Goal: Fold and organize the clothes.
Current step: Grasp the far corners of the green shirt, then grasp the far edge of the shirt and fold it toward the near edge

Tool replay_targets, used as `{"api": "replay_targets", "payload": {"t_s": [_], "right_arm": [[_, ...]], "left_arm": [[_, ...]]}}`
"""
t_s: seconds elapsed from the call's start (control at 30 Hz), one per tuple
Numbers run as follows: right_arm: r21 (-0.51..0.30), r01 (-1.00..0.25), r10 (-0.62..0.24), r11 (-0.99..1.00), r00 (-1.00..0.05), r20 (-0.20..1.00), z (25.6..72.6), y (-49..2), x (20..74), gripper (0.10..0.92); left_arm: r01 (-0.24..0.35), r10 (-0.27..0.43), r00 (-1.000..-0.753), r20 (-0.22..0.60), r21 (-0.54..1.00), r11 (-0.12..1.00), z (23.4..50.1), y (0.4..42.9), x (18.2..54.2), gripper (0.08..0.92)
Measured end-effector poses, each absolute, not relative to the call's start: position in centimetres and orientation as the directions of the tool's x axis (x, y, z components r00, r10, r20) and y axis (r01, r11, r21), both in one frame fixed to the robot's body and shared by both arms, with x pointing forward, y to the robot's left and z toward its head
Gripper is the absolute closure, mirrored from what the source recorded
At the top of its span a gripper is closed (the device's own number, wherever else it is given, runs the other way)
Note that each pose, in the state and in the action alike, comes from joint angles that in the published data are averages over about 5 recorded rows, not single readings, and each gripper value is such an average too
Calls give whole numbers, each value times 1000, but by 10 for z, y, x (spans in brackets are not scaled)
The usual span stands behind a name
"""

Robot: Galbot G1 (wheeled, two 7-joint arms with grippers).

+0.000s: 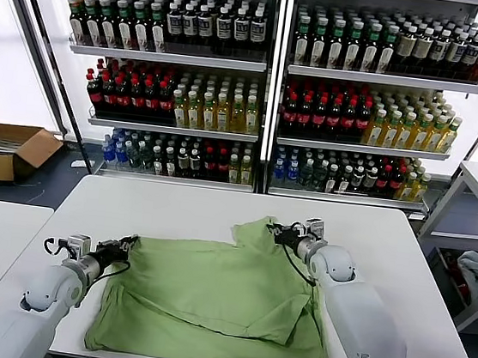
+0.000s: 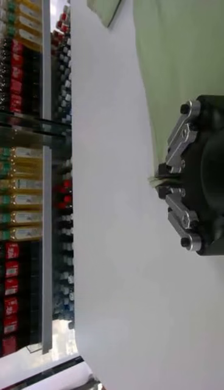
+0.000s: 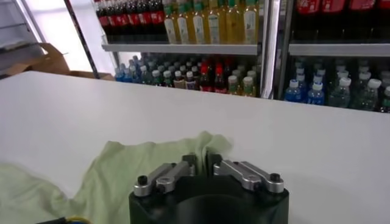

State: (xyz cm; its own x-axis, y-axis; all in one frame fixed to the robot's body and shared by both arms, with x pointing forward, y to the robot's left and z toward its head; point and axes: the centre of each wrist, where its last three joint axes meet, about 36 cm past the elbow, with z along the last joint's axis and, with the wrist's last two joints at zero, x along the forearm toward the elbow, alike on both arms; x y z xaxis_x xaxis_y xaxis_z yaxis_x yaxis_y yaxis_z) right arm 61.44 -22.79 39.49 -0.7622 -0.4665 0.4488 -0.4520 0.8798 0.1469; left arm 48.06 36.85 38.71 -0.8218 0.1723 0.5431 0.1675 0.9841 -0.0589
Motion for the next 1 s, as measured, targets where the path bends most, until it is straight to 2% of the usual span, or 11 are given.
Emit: {"api": "replay_targets", "payload": {"t_s": [0.23,0.57,0.77,1.0], "right_arm": [[202,-452,-495,869,-780,383,413,-230,598,916],[257,-453,-515,854,-806,291,438,-246,548,916],[278,-449,-516,849,-817,256,445,-266,501,916],[295,-427,-498,855,-834,236,451,-289,441,916]], "left_arm": [[160,163,-854,495,-50,986,402,367,475,908],[168,176,-898,403,-54,984,440,358,450,908],[178,183,-908,377,-50,983,459,348,422,908],[179,184,-907,379,-50,983,474,337,382,908]]}}
